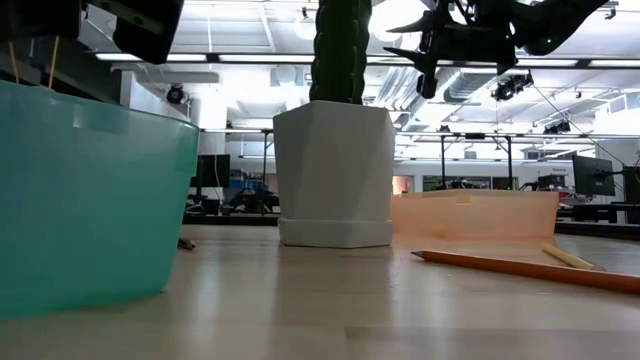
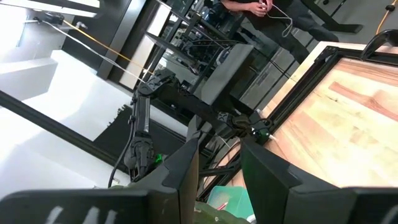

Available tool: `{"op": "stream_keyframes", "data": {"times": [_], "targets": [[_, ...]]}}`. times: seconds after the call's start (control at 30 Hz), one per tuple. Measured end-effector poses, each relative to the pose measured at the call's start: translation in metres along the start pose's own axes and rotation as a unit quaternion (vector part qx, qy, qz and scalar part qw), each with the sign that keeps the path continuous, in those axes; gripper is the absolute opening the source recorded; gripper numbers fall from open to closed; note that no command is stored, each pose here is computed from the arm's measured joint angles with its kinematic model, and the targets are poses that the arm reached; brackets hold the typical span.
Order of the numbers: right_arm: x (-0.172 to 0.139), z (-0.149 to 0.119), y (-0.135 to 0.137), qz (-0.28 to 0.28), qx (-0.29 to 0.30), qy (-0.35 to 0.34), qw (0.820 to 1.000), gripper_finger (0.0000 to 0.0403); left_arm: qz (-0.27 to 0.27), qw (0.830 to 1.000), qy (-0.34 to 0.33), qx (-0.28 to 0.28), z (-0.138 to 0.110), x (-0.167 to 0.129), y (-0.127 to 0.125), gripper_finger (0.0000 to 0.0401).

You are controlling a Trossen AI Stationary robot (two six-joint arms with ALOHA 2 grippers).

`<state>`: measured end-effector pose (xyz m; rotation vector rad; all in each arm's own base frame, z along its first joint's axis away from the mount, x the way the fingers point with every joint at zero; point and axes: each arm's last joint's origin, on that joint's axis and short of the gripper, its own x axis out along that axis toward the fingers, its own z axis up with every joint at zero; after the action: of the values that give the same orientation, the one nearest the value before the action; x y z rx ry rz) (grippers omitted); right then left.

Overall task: Sort pens & pencils
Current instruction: Put the red pencil into the green bin, then put the blue pencil into the green bin

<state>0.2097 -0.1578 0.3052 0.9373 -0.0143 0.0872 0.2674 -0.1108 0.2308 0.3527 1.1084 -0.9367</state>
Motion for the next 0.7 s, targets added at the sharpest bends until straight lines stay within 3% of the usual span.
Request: {"op": "stream_keyframes", "data": {"times": [0.27,0.53,0.7], "targets": [[0.0,0.0,0.0,0.0,0.0,0.0,1.0,0.0113,0.001,1.0,-0.002,-0.003,0.0004,0.0,0.0002,0.0031],[0.0,0.0,0.0,0.0,0.0,0.0,1.0,0.0113,0.001,1.0,-0.001,-0.013,0.0003,-0.0001,0.0,0.0097],[0.0,0.0,0.0,0.0,-0.001,0.0,1.0,0.0113,0.009,1.0,0.003,-0.013,0.0001,-0.0003,0.0005,0.0112]]}}
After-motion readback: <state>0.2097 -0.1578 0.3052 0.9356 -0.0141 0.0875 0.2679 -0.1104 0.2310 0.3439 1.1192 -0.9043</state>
